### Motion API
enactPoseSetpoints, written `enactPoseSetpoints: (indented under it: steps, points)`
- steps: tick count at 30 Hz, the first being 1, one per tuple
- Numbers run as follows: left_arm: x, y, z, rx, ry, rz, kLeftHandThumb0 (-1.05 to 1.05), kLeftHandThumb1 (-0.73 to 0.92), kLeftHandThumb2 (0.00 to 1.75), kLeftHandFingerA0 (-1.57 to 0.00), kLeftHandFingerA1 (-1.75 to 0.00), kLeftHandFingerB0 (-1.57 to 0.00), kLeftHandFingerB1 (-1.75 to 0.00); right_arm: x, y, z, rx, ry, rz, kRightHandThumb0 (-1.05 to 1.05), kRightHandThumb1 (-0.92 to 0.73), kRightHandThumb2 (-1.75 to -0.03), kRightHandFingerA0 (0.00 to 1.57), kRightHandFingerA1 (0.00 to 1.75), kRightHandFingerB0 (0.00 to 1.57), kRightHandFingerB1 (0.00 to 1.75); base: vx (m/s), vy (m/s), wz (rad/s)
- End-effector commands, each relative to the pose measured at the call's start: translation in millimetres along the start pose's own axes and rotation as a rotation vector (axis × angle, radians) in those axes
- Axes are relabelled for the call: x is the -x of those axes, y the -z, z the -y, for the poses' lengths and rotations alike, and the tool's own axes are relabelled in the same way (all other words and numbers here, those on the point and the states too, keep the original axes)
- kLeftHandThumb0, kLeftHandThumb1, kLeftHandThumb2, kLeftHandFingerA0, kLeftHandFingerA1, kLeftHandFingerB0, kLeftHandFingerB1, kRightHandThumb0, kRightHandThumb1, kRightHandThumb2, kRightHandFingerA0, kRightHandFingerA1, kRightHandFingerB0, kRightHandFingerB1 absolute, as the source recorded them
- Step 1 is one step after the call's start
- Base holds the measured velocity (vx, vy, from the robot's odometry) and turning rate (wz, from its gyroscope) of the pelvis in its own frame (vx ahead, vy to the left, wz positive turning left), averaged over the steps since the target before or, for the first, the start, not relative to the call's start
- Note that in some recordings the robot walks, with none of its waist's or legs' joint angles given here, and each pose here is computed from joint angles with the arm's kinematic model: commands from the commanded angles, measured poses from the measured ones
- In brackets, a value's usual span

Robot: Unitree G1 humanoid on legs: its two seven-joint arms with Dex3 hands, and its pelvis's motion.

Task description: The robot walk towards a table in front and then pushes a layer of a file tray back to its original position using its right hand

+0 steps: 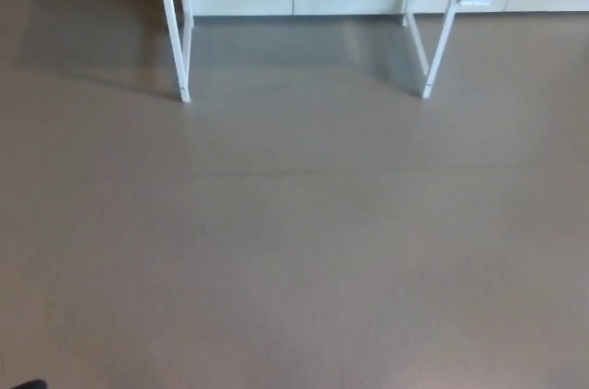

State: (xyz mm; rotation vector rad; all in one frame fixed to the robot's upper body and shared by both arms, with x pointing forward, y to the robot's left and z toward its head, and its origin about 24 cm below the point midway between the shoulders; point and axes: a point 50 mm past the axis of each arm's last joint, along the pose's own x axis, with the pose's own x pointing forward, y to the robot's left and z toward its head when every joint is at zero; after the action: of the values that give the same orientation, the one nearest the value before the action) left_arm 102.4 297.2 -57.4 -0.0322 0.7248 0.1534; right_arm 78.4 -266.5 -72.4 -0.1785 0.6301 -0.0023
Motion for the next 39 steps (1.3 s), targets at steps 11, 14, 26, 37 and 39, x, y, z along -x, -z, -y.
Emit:
enactPoseSetpoints:
  steps: [11, 14, 26, 37, 39]
  points:
    - [-3.3, -4.9, -0.3, -0.016, 0.018, 0.005, -0.13, 0.66, 0.59, -0.41, -0.50, -0.31, -0.38, -3.3, -3.9, 4.5, 0.041, -0.012, 0.013, -0.41, -0.49, -0.55, 0.73, 0.42, 0.54, 0.37, 0.35, -0.175, 0.13]
    - [-4.3, -6.2, -0.6, -0.022, 0.026, 0.011, -0.13, 0.66, 0.58, -0.40, -0.50, -0.32, -0.39, -4.7, -4.8, 4.2, 0.039, -0.021, 0.014, -0.41, -0.49, -0.55, 0.73, 0.42, 0.55, 0.37, 0.30, 0.132, -0.24]
    - [-3.6, -7.1, -0.1, -0.050, 0.031, 0.002, -0.16, 0.66, 0.59, -0.41, -0.51, -0.32, -0.40, -3.7, -3.4, 1.9, 0.067, -0.033, 0.001, -0.40, -0.49, -0.55, 0.72, 0.42, 0.55, 0.37, 0.42, 0.189, -0.15]
    - [-1.7, -8.6, 0.6, -0.064, 0.036, 0.007, -0.18, 0.64, 0.58, -0.43, -0.50, -0.33, -0.40, -6.2, -0.3, 3.4, 0.079, -0.044, 0.003, -0.43, -0.47, -0.56, 0.71, 0.42, 0.55, 0.38, 0.46, -0.129, 0.31]
    - [-3.7, -8.4, 0.0, -0.061, 0.035, 0.005, -0.19, 0.64, 0.58, -0.42, -0.51, -0.33, -0.40, -6.9, -1.4, 3.7, 0.089, -0.047, 0.008, -0.42, -0.50, -0.56, 0.71, 0.41, 0.56, 0.38, 0.41, -0.057, -0.06]
